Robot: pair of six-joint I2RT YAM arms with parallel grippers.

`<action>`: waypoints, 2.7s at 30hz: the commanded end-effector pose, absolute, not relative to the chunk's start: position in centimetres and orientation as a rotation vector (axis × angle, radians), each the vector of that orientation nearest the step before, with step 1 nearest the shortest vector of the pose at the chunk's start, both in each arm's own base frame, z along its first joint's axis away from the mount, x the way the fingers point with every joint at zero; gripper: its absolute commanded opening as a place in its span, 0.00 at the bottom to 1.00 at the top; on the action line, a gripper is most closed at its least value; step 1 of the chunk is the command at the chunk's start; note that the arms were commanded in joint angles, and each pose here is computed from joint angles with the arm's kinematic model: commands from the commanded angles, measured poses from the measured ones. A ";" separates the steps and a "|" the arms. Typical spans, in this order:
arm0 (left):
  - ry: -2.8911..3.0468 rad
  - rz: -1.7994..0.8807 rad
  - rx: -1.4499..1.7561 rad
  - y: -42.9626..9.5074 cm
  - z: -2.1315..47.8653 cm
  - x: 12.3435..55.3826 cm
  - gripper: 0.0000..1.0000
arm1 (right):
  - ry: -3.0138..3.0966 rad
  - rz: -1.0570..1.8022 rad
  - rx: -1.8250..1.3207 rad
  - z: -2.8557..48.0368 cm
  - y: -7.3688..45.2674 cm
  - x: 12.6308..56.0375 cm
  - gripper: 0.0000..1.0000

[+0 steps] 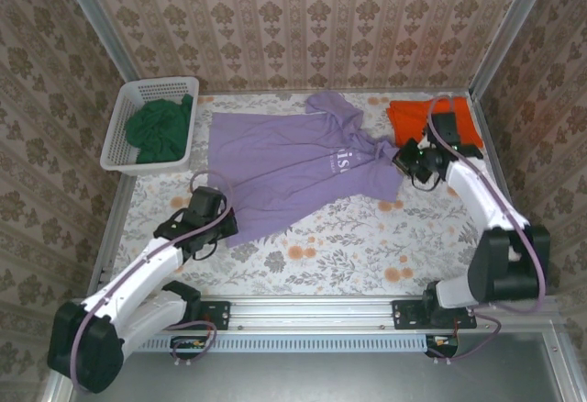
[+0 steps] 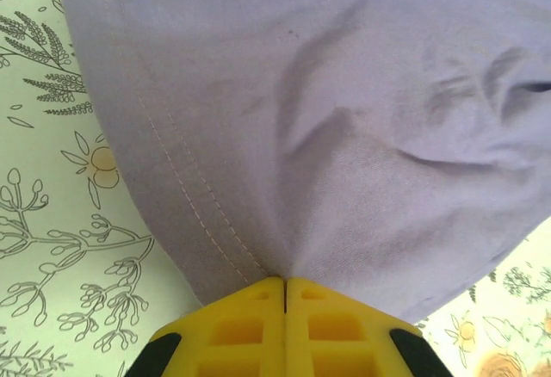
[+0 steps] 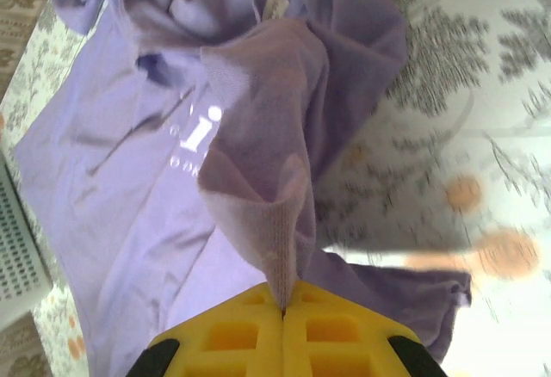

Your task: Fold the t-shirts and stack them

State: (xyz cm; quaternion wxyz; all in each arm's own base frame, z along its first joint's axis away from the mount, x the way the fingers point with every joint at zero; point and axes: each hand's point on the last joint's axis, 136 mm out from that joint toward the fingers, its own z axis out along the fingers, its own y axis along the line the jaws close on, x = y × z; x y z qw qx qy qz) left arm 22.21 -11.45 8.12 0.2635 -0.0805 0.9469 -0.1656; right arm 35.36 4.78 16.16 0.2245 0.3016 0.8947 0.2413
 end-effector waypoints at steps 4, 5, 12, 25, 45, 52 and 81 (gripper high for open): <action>2.602 -0.513 -0.198 -11.8 9.0 20.7 0.00 | 2.484 0.654 0.957 16.1 4.7 27.2 0.00; 2.602 -0.522 -0.201 -11.8 9.1 20.6 0.00 | 2.480 0.648 1.019 15.3 4.5 25.8 0.00; 2.583 -0.585 -0.289 -11.2 9.7 20.4 0.00 | 2.520 0.634 1.377 10.1 4.7 18.8 0.00; 2.514 -0.550 -0.371 -9.5 11.6 21.5 0.05 | 2.381 0.537 1.628 6.9 3.2 13.1 0.35; 2.503 -0.563 -0.183 -15.1 12.7 29.2 0.37 | 2.374 0.285 0.993 13.6 4.0 27.9 0.35; 2.634 -0.448 -0.158 -15.9 7.0 31.8 0.35 | 2.569 0.235 0.882 9.1 7.8 35.6 0.22; 2.771 -0.181 -0.458 -7.9 -0.9 30.9 0.30 | 2.541 0.138 1.297 1.8 -1.7 36.7 0.28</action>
